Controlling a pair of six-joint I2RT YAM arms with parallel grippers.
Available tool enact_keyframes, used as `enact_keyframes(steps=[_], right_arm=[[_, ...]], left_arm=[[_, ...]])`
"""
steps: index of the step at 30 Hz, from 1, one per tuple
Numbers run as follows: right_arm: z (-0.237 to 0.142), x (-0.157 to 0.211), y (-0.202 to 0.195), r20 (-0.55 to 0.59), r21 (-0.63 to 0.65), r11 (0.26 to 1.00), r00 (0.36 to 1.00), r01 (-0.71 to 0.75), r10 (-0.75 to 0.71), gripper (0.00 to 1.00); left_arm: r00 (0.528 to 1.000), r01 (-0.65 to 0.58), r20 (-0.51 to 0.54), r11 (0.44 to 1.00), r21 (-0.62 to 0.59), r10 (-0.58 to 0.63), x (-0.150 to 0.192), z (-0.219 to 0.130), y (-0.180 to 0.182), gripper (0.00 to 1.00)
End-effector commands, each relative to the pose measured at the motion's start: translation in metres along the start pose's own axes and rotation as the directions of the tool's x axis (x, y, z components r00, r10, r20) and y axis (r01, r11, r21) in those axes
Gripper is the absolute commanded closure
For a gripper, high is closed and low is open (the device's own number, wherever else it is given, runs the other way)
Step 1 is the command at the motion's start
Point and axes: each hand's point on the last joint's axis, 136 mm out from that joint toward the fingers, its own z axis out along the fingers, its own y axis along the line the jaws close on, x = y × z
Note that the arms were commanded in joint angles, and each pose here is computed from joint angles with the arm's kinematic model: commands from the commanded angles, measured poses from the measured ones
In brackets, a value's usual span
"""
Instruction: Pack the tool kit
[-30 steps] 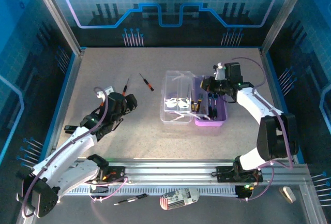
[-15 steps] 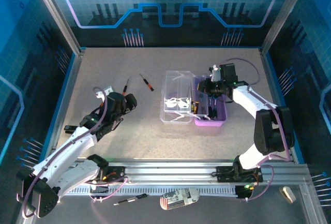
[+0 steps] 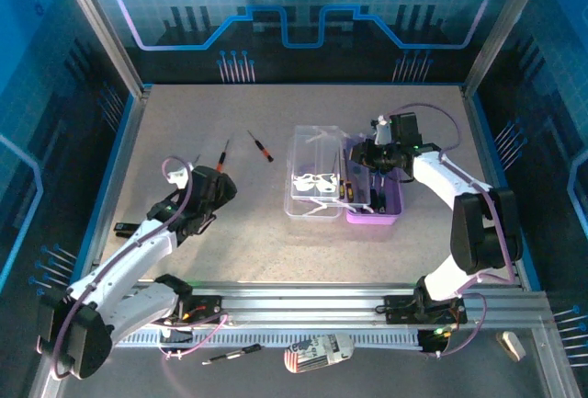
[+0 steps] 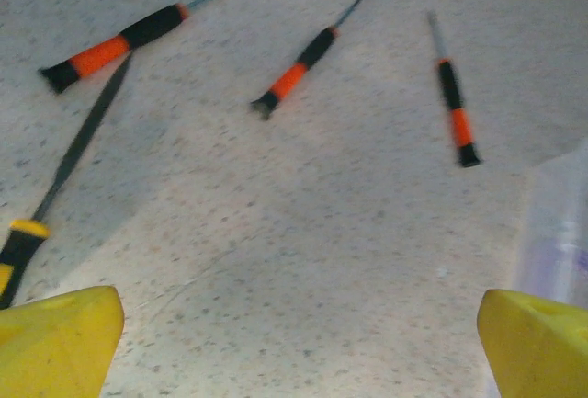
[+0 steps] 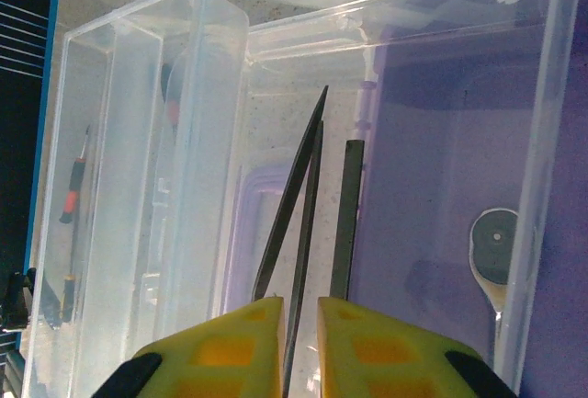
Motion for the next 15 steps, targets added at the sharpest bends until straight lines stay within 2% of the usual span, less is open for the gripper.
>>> enact_keyframes(steps=[1, 5, 8, 10, 15], right_arm=[[-0.021, -0.009, 0.023, 0.059, -0.019, 0.999, 0.998, 0.039, -0.038, 0.81], [-0.038, -0.009, 0.035, 0.108, -0.021, 0.997, 0.992, 0.071, -0.068, 0.74], [-0.047, -0.008, 0.046, 0.131, -0.035, 0.995, 0.987, 0.095, -0.090, 0.68], [-0.053, -0.007, 0.051, 0.142, -0.043, 0.993, 0.985, 0.107, -0.100, 0.65], [-0.063, -0.004, 0.056, 0.166, -0.049, 0.991, 0.979, 0.125, -0.115, 0.64]], left_arm=[[0.996, 0.078, -0.039, 0.988, -0.130, -0.084, 0.009, 0.006, 0.035, 0.01], [0.986, 0.153, -0.036, 0.968, -0.200, -0.163, 0.008, 0.014, 0.062, 0.01], [0.969, 0.215, -0.085, 0.960, -0.181, -0.233, 0.015, 0.029, 0.069, 0.01], [0.963, 0.229, -0.107, 0.962, -0.150, -0.246, 0.018, 0.039, 0.066, 0.01], [0.957, 0.232, -0.137, 0.958, -0.169, -0.256, 0.017, 0.057, 0.069, 0.01]])
